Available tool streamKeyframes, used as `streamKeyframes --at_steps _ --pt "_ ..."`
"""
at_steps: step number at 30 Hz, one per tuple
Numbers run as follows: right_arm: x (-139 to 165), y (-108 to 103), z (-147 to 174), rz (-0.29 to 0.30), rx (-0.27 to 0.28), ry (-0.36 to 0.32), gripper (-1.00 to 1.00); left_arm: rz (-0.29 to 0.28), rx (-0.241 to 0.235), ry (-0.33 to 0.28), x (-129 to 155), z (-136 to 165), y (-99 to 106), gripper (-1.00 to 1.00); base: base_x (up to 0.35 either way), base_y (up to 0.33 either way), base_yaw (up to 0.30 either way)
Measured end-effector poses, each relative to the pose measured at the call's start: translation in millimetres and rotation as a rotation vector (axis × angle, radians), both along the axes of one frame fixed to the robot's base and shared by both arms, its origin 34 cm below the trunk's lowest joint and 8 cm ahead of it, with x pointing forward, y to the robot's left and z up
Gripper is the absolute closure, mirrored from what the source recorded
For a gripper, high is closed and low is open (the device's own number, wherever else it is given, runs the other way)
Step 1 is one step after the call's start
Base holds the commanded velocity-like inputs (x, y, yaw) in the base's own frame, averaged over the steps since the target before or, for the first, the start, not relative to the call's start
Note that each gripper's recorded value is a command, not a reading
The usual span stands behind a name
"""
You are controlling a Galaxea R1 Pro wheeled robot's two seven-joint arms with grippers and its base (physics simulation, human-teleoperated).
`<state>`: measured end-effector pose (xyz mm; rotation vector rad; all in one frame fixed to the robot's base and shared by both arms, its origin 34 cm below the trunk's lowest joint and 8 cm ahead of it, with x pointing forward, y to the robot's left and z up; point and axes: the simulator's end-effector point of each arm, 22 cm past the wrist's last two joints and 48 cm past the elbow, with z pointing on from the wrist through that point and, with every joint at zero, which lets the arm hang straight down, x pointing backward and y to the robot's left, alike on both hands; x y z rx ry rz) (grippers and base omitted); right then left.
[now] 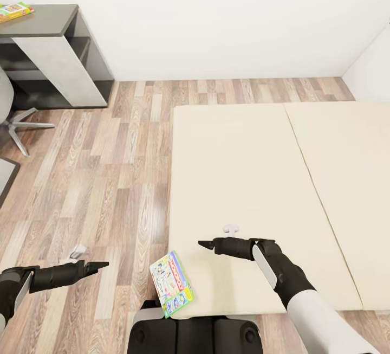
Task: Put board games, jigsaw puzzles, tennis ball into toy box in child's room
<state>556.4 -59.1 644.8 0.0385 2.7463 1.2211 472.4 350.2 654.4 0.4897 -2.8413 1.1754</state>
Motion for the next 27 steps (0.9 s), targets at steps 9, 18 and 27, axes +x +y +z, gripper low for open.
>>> streamKeyframes --at_steps 9,18,27 --pt "5.2 -1.8 6.1 -0.003 -0.001 -0.013 -1.0 0.001 -0.005 -0.017 5.6 6.3 -0.7 -1.0 0.0 0.0 0.0" --pt "7.8 -1.9 10.8 -0.004 -0.002 -0.02 -1.0 0.001 -0.009 -0.032 10.7 12.1 -1.6 -1.0 0.0 0.0 0.0" --pt "13.3 -3.2 17.5 -0.005 -0.004 -0.035 -1.0 0.002 -0.008 -0.047 15.9 18.3 -0.1 -1.0 0.0 0.0 0.0"
